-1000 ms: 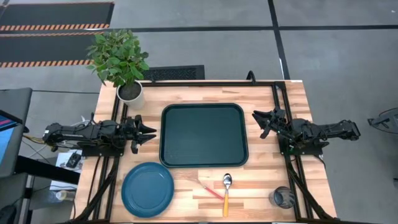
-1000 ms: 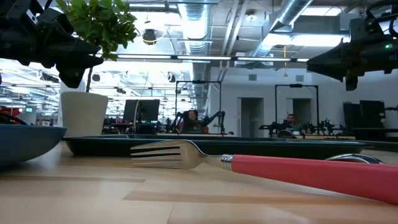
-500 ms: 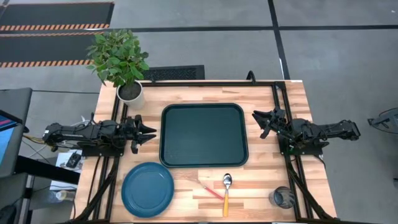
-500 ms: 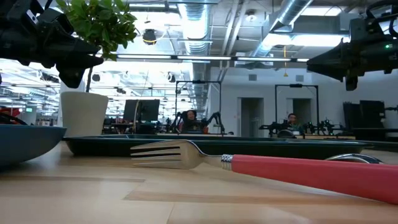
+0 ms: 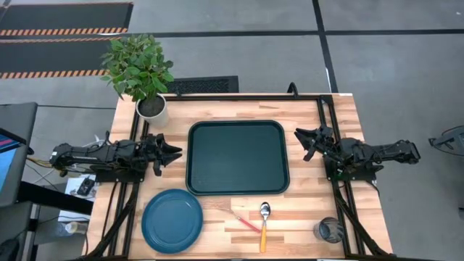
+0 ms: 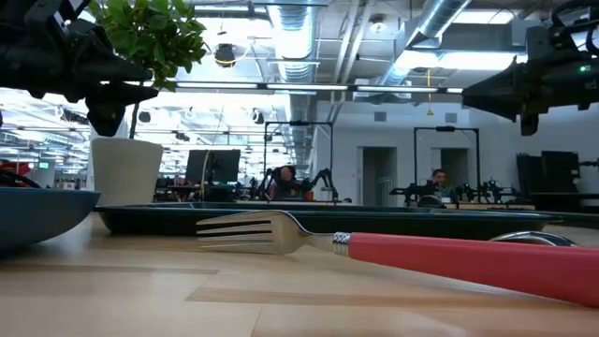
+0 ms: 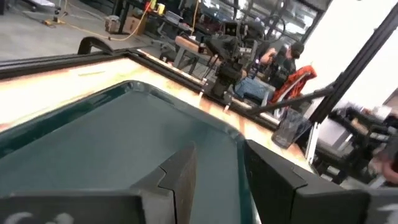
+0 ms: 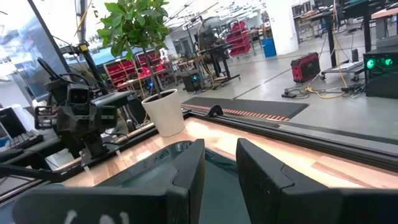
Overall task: Pick and place plate/cup/fork/spoon on tray
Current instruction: Put the blue cup on the black tray
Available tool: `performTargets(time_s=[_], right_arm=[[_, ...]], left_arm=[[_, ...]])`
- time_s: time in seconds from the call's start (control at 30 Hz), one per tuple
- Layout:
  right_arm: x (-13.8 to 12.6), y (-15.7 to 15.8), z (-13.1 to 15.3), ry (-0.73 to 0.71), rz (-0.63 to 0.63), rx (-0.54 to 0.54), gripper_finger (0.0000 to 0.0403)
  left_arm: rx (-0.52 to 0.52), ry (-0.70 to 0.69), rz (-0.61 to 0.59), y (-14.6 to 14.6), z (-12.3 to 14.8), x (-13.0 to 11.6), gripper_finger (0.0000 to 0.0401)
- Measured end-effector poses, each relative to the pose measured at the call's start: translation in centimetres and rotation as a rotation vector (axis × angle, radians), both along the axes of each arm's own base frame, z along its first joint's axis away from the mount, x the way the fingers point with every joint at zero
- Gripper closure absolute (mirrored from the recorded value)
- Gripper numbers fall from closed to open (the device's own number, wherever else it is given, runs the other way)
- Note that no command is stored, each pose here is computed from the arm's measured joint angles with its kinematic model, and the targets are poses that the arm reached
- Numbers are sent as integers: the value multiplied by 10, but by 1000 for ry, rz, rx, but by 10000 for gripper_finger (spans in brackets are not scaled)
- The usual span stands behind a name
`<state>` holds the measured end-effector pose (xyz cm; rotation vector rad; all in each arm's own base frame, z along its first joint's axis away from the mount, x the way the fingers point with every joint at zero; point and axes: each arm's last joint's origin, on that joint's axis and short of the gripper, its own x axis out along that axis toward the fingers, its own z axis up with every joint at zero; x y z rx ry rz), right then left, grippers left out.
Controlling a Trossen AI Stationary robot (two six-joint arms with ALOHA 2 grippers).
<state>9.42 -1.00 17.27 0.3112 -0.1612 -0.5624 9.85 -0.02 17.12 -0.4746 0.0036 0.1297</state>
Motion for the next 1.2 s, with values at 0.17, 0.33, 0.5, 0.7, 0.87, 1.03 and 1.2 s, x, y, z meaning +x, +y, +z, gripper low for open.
performTargets(time_s=[0.17,0.33,0.5,0.7,0.87,1.03,1.2], right_arm=[[-3,-5,7,-129,-111,111,285],[-11,-3,45,-330,-7,140,284],[-29,-1,101,-389,61,46,265],[-26,3,138,-127,88,-65,204],[-9,6,156,73,77,-61,164],[0,10,158,453,108,187,166],[7,23,145,914,224,692,180]], left_arm=[[-38,-130,56,2,12,-1,279],[-78,-284,-9,0,30,-4,259],[-183,-269,-199,-5,47,-4,199],[-226,-254,-40,-1,66,4,156],[-236,-204,130,3,61,11,151],[-249,-144,128,3,55,15,151],[-233,-122,118,2,53,16,151]])
